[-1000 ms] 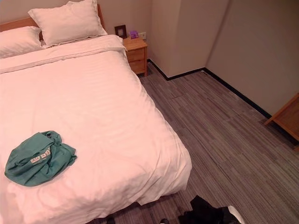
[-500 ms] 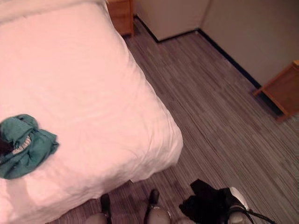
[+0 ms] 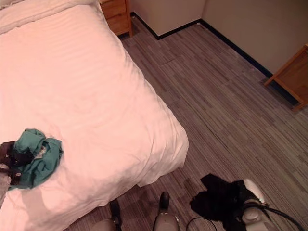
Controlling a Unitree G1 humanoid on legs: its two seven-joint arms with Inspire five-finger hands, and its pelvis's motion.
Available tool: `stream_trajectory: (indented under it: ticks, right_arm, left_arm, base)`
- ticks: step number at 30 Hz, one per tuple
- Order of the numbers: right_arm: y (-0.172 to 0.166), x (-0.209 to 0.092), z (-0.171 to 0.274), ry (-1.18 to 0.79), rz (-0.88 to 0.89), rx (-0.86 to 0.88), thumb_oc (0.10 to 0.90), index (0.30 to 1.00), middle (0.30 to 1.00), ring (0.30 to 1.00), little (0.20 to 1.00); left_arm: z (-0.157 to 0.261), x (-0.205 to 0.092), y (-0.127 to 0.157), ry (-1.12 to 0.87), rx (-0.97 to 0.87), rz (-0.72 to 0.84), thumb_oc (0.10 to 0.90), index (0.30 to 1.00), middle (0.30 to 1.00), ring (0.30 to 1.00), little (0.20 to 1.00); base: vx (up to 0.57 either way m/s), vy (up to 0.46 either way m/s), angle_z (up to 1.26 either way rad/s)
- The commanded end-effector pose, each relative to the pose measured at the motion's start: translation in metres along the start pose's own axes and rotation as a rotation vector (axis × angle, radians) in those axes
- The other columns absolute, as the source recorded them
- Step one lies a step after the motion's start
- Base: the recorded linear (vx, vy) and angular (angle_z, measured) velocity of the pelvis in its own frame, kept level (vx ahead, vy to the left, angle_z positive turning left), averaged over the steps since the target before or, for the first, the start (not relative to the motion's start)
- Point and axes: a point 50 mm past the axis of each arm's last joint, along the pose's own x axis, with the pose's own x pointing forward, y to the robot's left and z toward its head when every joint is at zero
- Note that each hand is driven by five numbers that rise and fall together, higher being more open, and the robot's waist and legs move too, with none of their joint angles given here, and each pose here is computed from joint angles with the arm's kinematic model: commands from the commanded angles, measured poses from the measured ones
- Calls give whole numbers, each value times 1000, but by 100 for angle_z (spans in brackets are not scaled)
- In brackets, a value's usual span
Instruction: Pick up bed clothes into laundry basket.
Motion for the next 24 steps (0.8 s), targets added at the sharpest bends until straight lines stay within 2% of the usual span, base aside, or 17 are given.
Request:
stream_trajectory:
  ticks: [1,2,3,6,9,12,16,17,18,20,22,23,24]
  right_arm:
    - [-88,12,56,-221,-247,-169,400,300,300,300,300]
    - [-88,12,56,-222,-246,-170,400,300,300,300,300]
    - [-115,10,100,-338,-289,-248,400,300,300,300,300]
    - [-179,-16,130,-461,-525,-235,400,300,300,300,300]
    - [-187,-25,142,-520,-593,-270,400,300,300,300,300]
    - [-186,-31,154,-559,-649,-323,400,300,300,300,300]
    - [-187,-39,179,-656,-719,-350,400,300,300,300,300]
    - [-178,-40,192,-716,-694,-347,400,300,300,300,300]
    - [-186,-57,203,-828,-717,-277,400,300,300,300,300]
    - [-180,-58,206,-861,-718,-252,400,300,300,300,300]
    - [-149,-45,220,-887,-613,-236,400,300,300,300,300]
    - [-145,-44,228,-910,-606,-216,400,300,300,300,300]
    - [-132,-38,229,-901,-565,-195,400,300,300,300,300]
  left_arm:
    - [75,8,40,-354,-73,131,400,300,300,300,300]
    - [75,7,40,-353,-74,132,400,300,300,300,300]
    - [105,2,56,-472,-17,163,400,300,300,300,300]
    - [167,-3,74,-701,1,261,400,300,300,300,300]
    - [210,-8,72,-845,70,314,400,300,300,300,300]
    - [234,-12,74,-916,109,371,400,300,300,300,300]
    - [237,-17,75,-947,104,391,400,300,300,300,300]
    - [225,-19,72,-927,82,377,400,300,300,300,300]
    - [215,-20,73,-906,55,383,400,300,300,300,300]
    - [206,-24,65,-905,21,354,400,300,300,300,300]
    - [188,-25,46,-857,-62,285,400,300,300,300,300]
    - [182,-23,36,-835,-111,255,400,300,300,300,300]
    - [182,-23,16,-825,-173,182,400,300,300,300,300]
  base:
    - [-185,125,-71]
    - [-184,233,-99]
    - [-186,259,-87]
    - [-145,260,-15]
    - [-230,190,-5]
    - [-385,88,-90]
    - [-476,102,-123]
    - [-381,-44,-167]
    - [-362,-79,-238]
    - [-156,-70,-160]
    - [-172,-151,-115]
    - [-179,-317,-232]
    - [-59,-344,-205]
